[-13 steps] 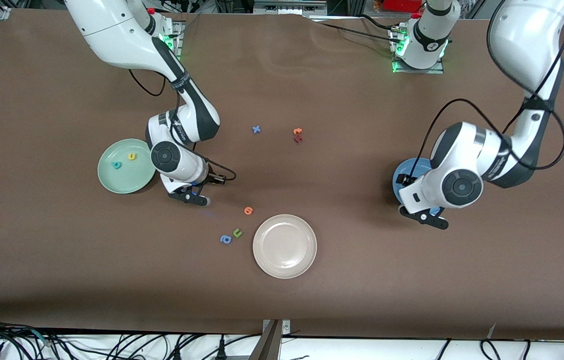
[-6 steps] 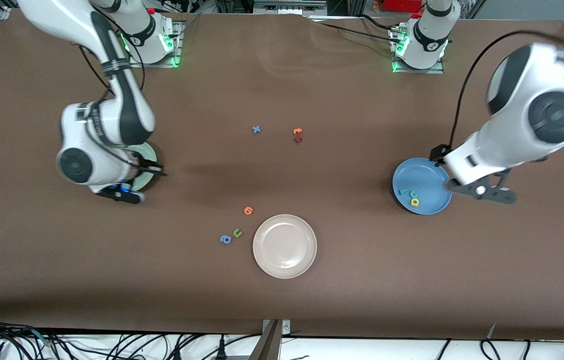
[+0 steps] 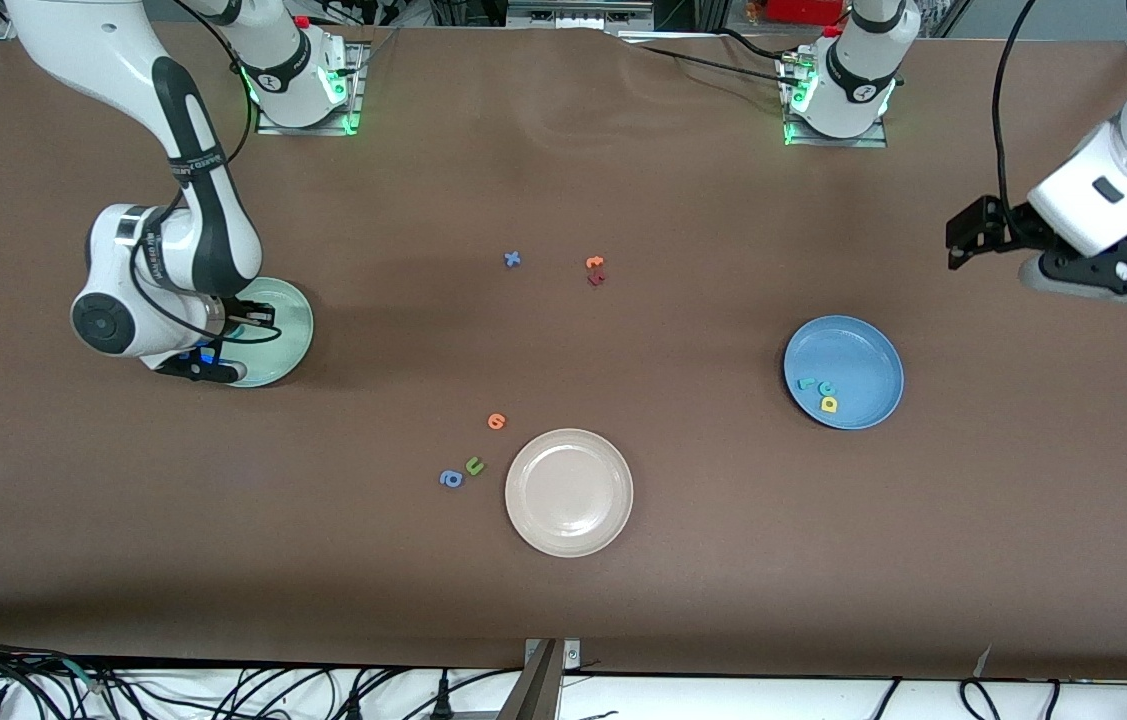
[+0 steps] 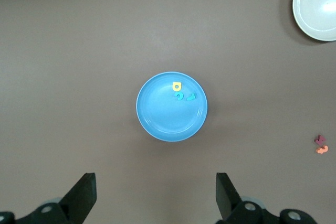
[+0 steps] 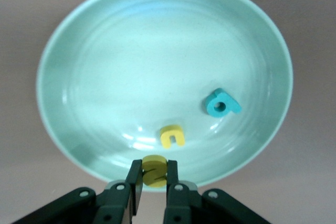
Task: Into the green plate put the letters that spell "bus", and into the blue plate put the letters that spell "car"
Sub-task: 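Place the 1 on the blue plate while the right gripper carries 2, then lower the yellow 2 onto the green plate and open the right gripper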
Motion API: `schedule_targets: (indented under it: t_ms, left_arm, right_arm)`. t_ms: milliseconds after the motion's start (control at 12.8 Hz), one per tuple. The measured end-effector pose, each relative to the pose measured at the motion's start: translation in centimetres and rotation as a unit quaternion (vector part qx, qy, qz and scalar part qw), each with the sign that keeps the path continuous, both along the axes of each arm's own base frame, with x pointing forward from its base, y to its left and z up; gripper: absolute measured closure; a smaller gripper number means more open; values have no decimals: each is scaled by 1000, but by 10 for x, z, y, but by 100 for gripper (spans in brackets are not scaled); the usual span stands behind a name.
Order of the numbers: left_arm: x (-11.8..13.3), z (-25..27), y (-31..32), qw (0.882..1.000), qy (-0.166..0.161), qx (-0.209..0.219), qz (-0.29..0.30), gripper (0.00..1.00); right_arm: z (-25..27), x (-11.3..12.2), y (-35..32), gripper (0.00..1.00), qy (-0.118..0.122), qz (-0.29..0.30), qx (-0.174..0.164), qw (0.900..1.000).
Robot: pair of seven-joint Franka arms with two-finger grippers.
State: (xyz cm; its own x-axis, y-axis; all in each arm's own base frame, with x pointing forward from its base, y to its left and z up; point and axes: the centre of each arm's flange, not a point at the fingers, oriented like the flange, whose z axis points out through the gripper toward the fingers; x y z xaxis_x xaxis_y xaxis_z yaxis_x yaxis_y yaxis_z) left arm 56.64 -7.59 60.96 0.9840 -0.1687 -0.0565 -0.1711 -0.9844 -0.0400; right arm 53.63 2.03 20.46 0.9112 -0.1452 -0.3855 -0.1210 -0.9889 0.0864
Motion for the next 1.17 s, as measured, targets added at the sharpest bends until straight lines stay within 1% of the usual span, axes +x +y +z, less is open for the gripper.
schedule_targets:
  t_ms: [78,234,468,546,780,858,1092,1170]
  left_arm:
    - [-4,-2,-4,1000,3,1,-3,0]
    - [-4,-8,-3,1000,6,1,-2,0]
    - [-8,1,5,1000,-2,1,4,0]
    - [-13,3,9,1000,-2,1,8,0]
    - [-34,2,16,1000,8,-22,20,0]
    - [-36,3,19,999,7,-22,22,0]
    - [-37,6,21,999,2,-23,23,0]
    - [-36,8,20,999,-1,-23,23,0]
  right_arm:
    - [-10,-7,-1,78,-9,1,-2,1000]
    - [-20,-16,-1,78,-14,2,-4,1000]
    - [-21,-16,0,78,-20,3,-4,1000]
    - [-21,-15,1,78,-22,4,-4,1000]
    - [-21,-14,8,78,-28,11,-3,1000]
    - [-21,-14,9,72,-29,12,-2,1000]
    - [-9,-6,12,38,-33,13,1,999]
    - [5,1,15,26,-28,13,5,1000]
